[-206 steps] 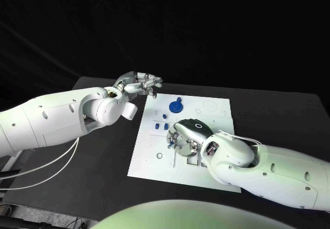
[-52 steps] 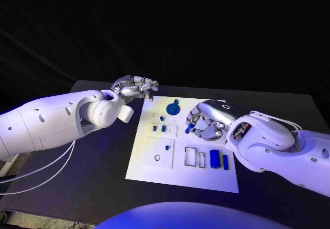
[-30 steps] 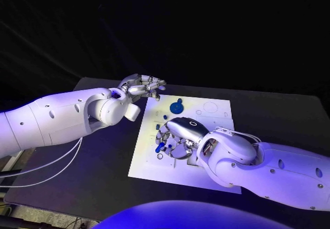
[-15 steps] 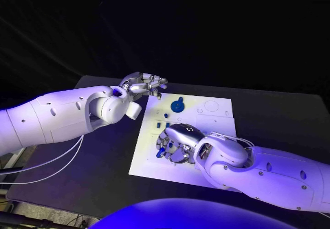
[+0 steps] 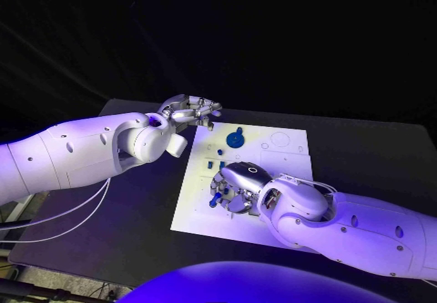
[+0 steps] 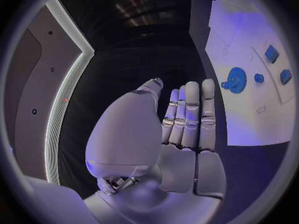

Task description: Assemble the parts on the task board

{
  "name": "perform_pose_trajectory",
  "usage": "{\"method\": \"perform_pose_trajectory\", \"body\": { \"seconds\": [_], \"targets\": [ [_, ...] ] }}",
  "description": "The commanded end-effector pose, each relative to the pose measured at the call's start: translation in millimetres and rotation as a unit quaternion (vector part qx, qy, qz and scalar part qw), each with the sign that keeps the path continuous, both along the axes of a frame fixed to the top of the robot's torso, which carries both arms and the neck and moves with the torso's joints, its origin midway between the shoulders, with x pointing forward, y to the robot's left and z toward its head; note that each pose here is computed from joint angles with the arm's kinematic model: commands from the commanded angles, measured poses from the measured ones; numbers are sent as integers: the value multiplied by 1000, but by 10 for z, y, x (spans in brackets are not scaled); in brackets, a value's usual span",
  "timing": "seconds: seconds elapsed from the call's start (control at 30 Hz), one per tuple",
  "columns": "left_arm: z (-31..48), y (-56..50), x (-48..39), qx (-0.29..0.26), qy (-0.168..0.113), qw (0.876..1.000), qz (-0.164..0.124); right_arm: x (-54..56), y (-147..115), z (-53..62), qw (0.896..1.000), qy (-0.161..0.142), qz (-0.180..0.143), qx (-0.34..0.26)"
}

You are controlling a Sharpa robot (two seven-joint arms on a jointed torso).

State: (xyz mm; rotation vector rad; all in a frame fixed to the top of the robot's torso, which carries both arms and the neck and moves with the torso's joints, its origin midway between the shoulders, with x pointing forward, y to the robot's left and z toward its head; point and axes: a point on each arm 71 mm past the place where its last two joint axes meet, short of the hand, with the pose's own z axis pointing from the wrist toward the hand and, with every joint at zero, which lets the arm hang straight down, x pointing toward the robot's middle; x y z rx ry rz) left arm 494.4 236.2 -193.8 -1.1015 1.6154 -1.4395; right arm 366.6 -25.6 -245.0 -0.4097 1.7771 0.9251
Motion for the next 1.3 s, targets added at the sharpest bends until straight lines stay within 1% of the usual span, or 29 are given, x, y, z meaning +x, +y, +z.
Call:
{"method": "perform_pose_trajectory", "body": {
  "seconds": [0.03,0.2,0.47,0.63,1.03,1.3],
  "targets": [
    [12,-22,-7,-6,-3,1000,-8,8,-11,2,1000,-18,-7,-11],
    [12,-20,-7,-5,-3,1000,-8,1,-3,-15,1000,-16,-2,-25],
    [12,-22,-7,-5,-3,1000,-8,-50,85,-42,999,-5,23,-47],
    [11,-21,-6,-5,-2,1000,-8,-77,129,-51,998,-5,32,-52],
    [6,-23,-8,-5,1,1000,-12,-72,148,-42,998,-16,28,-45],
    [6,-18,-8,-5,2,1000,-12,-64,98,5,999,-28,14,-16]
  ]
}}
